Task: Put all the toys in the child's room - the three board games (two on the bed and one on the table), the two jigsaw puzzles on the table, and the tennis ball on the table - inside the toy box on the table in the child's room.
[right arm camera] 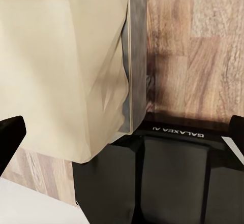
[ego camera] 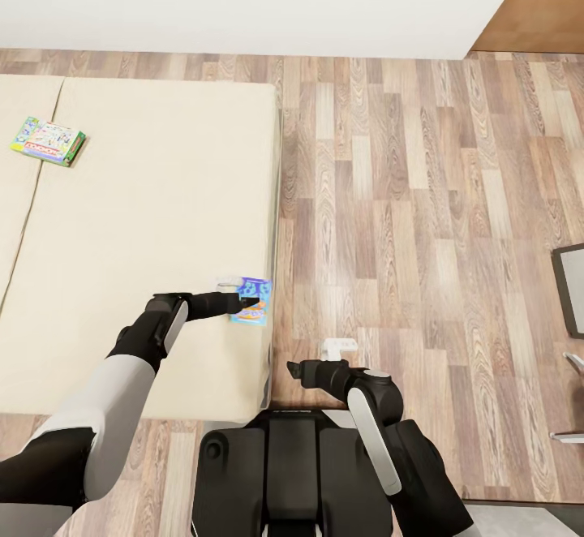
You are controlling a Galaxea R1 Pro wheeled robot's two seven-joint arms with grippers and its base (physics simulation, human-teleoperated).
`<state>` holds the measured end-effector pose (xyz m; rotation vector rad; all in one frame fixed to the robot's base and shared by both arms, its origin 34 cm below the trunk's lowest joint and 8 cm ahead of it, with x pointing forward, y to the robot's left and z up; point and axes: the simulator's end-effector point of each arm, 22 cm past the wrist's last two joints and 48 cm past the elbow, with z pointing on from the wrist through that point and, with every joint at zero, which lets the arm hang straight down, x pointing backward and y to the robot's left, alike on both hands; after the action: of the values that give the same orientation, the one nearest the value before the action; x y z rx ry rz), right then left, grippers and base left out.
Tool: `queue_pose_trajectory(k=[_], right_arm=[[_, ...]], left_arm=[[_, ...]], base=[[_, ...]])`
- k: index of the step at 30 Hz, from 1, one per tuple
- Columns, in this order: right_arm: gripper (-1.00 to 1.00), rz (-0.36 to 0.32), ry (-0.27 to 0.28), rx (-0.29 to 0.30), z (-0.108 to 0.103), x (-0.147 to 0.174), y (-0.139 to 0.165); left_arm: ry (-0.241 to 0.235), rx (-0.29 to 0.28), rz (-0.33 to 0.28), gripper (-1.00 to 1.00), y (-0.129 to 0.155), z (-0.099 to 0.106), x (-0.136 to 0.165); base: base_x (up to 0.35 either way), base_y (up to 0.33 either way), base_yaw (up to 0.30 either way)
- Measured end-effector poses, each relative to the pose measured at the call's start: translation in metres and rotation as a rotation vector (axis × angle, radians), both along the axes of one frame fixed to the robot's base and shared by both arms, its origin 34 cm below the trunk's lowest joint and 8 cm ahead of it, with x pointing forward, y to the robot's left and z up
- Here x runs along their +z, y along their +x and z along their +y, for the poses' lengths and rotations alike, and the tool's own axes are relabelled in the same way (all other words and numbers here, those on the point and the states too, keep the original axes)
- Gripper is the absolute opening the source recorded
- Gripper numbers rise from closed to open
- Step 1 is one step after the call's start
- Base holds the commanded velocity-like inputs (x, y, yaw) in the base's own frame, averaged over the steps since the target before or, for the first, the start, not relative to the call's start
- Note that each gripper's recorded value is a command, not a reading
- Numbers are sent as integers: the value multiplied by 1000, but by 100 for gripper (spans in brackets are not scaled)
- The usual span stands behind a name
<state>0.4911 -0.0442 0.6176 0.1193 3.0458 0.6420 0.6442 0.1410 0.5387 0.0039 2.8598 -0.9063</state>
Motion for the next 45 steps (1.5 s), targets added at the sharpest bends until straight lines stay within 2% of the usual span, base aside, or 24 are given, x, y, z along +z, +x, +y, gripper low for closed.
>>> queue_pose_trajectory(k=[15, 28, 31, 38, 45], right_arm=[[100, 0, 0, 0, 0, 0, 0], [100, 0, 0, 0, 0, 0, 0], [100, 0, 0, 0, 0, 0, 0], [100, 0, 0, 0, 0, 0, 0], [100, 0, 0, 0, 0, 0, 0]], left_arm=[[-24, -8, 3, 100, -2, -7, 3], [0, -12, 1, 100, -2, 1, 0], [20, -7, -1, 100, -1, 15, -2], [96, 4, -1, 100, 0, 68, -7], [146, 14, -4, 100, 3, 113, -6]], base=[[0, 0, 0], [0, 0, 0], [0, 0, 0], [0, 0, 0], [0, 0, 0]])
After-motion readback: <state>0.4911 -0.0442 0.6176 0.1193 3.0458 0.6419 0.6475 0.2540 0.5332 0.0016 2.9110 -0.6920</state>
